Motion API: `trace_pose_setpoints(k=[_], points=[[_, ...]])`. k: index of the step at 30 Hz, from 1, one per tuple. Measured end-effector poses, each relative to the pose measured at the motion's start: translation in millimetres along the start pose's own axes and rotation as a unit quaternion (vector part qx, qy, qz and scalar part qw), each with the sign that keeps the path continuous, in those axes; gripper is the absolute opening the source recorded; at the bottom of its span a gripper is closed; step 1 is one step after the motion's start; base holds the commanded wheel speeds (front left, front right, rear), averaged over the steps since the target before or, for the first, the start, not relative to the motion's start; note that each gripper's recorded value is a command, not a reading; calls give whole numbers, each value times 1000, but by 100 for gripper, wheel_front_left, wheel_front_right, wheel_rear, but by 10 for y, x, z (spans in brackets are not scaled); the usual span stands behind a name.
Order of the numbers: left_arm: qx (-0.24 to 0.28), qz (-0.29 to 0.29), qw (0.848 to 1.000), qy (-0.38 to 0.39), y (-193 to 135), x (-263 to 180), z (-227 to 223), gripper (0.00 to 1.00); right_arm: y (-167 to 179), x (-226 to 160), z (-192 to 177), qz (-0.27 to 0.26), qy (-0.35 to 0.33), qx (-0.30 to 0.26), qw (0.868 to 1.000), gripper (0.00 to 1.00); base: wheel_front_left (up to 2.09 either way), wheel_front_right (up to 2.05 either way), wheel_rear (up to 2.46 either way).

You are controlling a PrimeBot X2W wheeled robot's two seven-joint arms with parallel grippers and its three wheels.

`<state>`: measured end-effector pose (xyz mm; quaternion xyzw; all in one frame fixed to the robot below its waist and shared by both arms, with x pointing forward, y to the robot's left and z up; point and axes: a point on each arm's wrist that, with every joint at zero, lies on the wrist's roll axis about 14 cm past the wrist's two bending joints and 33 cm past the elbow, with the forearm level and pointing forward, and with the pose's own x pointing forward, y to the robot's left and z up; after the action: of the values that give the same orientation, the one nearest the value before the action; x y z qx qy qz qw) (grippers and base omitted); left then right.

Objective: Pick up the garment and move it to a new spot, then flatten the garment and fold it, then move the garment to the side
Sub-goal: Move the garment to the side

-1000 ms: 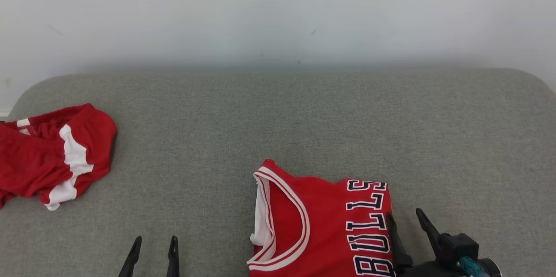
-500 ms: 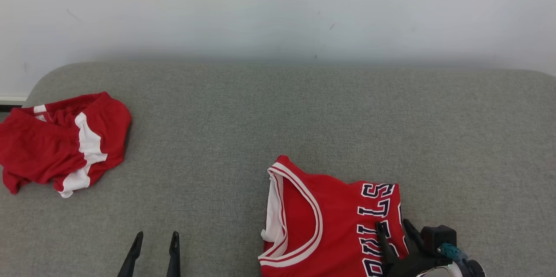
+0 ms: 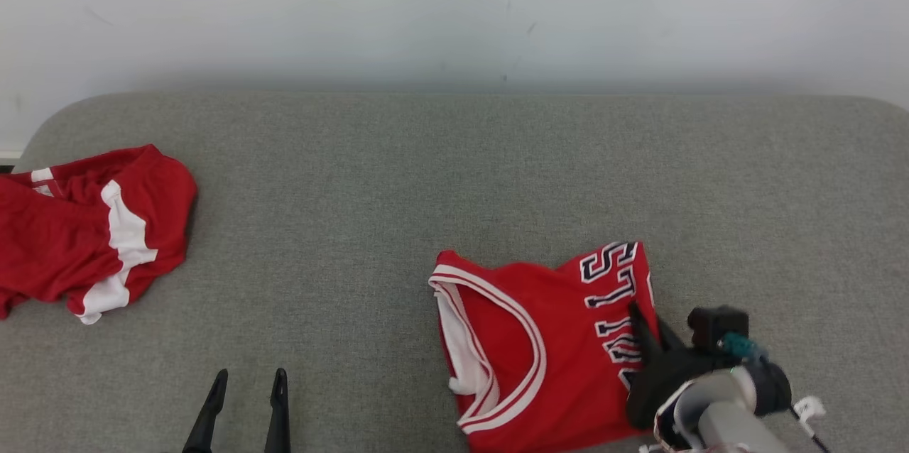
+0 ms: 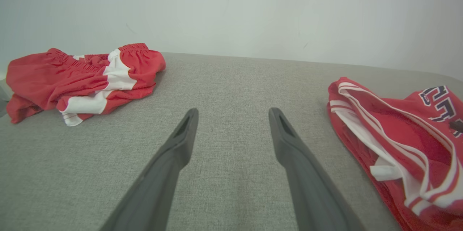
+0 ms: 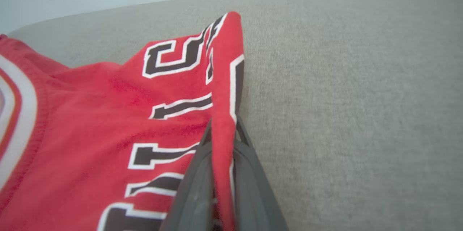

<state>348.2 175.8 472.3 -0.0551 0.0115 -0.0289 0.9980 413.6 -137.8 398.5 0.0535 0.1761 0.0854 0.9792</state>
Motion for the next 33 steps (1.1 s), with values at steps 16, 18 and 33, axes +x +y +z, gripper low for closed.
trace_pose_setpoints(k=[16,18,33], points=[[0,-26,1000,3,-57,541,-65,100,-1424,584,1192,-105,-17,-176,979,0,0,0,0],[1,-32,999,5,-56,605,-92,100,-1591,616,1259,-120,-9,-191,974,0,0,0,0],[-1,-73,997,13,-116,1112,-335,100,-2595,658,1751,-234,38,-279,931,0,0,0,0]])
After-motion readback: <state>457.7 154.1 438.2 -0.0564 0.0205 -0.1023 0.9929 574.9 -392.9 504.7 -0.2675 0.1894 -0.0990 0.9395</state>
